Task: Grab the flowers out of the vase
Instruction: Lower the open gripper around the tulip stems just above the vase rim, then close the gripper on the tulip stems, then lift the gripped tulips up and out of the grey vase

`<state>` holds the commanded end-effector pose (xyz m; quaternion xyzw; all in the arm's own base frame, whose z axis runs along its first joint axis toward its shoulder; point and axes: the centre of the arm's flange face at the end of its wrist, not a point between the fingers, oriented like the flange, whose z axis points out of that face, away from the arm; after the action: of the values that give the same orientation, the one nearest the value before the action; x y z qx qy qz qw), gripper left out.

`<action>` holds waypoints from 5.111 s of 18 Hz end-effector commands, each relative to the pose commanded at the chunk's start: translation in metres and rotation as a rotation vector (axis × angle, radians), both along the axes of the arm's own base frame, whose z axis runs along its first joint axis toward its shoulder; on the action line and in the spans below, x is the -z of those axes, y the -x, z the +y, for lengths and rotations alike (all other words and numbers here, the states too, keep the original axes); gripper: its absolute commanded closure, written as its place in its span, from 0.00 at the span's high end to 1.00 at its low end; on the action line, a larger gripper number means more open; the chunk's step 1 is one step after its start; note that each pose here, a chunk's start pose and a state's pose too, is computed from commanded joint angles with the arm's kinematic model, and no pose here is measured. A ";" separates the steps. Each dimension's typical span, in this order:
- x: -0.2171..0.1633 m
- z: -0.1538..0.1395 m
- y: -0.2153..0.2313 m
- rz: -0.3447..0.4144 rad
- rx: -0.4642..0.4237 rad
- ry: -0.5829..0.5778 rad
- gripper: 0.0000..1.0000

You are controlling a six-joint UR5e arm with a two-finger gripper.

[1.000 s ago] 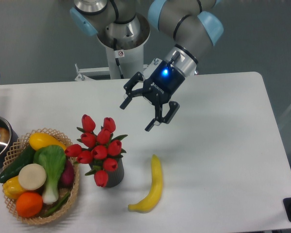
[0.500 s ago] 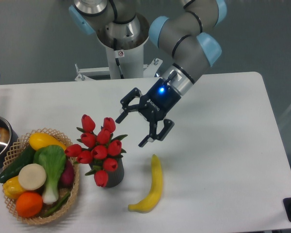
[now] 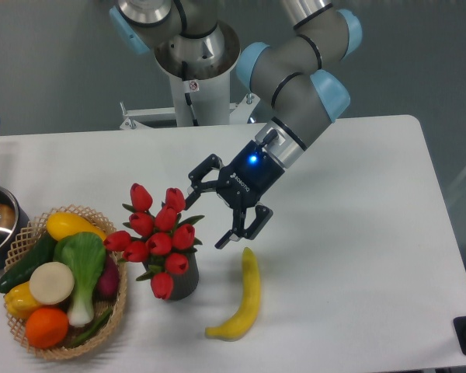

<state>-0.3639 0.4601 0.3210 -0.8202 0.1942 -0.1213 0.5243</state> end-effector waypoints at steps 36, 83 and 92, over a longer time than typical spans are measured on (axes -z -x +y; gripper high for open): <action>0.020 0.056 -0.030 0.001 0.113 0.007 0.80; -0.170 0.038 -0.031 -0.204 -0.038 -0.108 0.40; -0.216 0.025 -0.010 -0.230 -0.089 -0.137 0.39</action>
<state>-0.3543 0.4855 0.5369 -0.7710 0.1041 -0.1774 0.6027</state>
